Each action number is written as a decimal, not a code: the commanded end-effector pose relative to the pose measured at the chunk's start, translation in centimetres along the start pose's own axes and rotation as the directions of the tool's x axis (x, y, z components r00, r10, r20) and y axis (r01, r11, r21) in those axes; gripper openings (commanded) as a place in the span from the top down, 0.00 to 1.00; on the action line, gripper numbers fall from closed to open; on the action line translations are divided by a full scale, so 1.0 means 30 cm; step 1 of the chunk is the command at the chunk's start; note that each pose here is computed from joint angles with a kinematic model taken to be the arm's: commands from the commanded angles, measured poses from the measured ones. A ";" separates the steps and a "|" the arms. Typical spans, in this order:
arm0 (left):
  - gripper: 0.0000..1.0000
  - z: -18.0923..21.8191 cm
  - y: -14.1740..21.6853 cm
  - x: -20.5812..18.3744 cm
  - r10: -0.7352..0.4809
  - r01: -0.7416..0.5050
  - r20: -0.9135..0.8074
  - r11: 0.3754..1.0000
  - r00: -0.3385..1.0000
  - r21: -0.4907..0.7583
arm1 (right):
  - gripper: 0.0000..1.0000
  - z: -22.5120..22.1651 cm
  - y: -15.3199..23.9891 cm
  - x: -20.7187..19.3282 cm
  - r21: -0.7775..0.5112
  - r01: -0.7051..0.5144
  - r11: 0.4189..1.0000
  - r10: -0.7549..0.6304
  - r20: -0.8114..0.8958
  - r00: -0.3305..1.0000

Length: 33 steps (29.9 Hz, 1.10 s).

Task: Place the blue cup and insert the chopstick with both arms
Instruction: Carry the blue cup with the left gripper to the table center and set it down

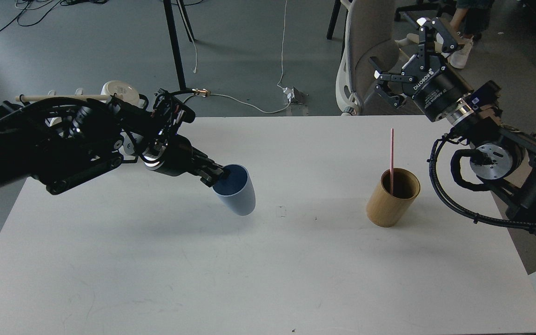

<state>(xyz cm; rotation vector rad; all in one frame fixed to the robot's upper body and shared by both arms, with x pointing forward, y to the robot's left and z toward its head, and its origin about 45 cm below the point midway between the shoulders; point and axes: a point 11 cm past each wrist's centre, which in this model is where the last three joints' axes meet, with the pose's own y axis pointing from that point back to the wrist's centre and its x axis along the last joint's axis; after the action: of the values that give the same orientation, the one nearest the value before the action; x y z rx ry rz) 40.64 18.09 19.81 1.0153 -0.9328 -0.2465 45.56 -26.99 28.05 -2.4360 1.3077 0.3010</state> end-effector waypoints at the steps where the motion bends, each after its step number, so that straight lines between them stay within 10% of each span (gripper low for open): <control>1: 1.00 0.120 -0.130 0.065 -0.054 0.059 0.118 0.998 0.991 -0.033 | 0.01 -0.019 0.004 0.012 0.017 -0.010 1.000 0.010 0.001 1.000; 33: 0.90 0.088 -0.179 0.076 -0.090 0.086 0.140 0.996 0.986 0.037 | 0.01 -0.001 0.012 0.016 0.012 -0.018 1.000 0.018 0.011 1.000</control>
<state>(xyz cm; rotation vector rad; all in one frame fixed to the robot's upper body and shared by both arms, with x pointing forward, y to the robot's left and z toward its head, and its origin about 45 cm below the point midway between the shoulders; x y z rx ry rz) 41.12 12.33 16.87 1.0857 -1.0214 -0.3910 45.52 -27.52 27.76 -2.4098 1.3242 0.3113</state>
